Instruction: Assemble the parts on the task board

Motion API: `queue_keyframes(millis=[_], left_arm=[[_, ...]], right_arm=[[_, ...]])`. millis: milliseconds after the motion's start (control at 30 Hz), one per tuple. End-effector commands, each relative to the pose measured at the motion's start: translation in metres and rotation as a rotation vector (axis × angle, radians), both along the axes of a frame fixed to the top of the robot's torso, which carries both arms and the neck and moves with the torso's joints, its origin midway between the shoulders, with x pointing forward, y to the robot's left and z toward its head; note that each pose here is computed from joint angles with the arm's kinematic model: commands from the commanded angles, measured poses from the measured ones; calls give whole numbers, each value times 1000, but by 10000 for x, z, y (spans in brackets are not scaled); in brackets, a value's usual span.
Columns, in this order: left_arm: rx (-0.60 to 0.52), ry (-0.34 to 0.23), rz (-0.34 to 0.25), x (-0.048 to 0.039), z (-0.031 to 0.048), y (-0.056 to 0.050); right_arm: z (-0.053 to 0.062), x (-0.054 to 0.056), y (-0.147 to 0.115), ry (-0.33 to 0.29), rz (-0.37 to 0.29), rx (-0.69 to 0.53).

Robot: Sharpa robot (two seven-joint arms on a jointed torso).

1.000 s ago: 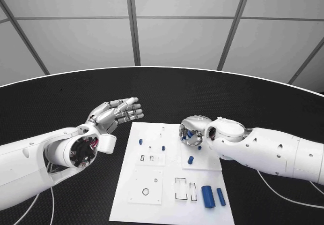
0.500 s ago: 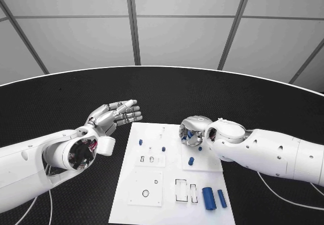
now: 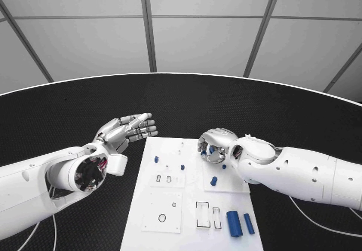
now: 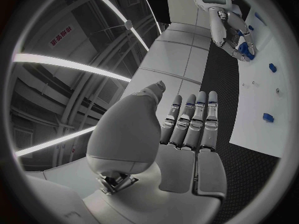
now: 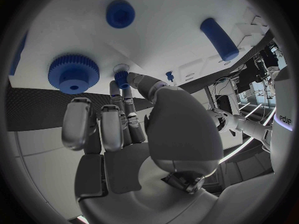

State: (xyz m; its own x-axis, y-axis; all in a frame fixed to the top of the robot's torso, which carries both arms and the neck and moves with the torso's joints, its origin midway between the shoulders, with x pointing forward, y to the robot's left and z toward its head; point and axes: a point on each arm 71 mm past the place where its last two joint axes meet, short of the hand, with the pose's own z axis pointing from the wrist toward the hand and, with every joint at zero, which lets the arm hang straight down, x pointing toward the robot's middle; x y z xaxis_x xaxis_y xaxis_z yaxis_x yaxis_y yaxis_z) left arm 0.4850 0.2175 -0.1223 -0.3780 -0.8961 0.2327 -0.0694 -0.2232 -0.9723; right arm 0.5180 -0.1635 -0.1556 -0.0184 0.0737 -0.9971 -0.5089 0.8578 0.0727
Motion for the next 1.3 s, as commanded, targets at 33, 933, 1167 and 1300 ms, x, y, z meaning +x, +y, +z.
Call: queue_keyframes(millis=[33, 933, 1167, 1300], left_arm=[[0, 0, 1, 1, 0, 2], [0, -3, 3, -8, 13, 9], [0, -7, 1, -5, 34, 0], [0, -10, 0, -2, 50, -5]], right_arm=[[16, -16, 11, -13, 4, 9], [298, 104, 311, -188, 31, 54], [307, 143, 389, -190, 38, 48], [303, 153, 415, -186, 43, 43]])
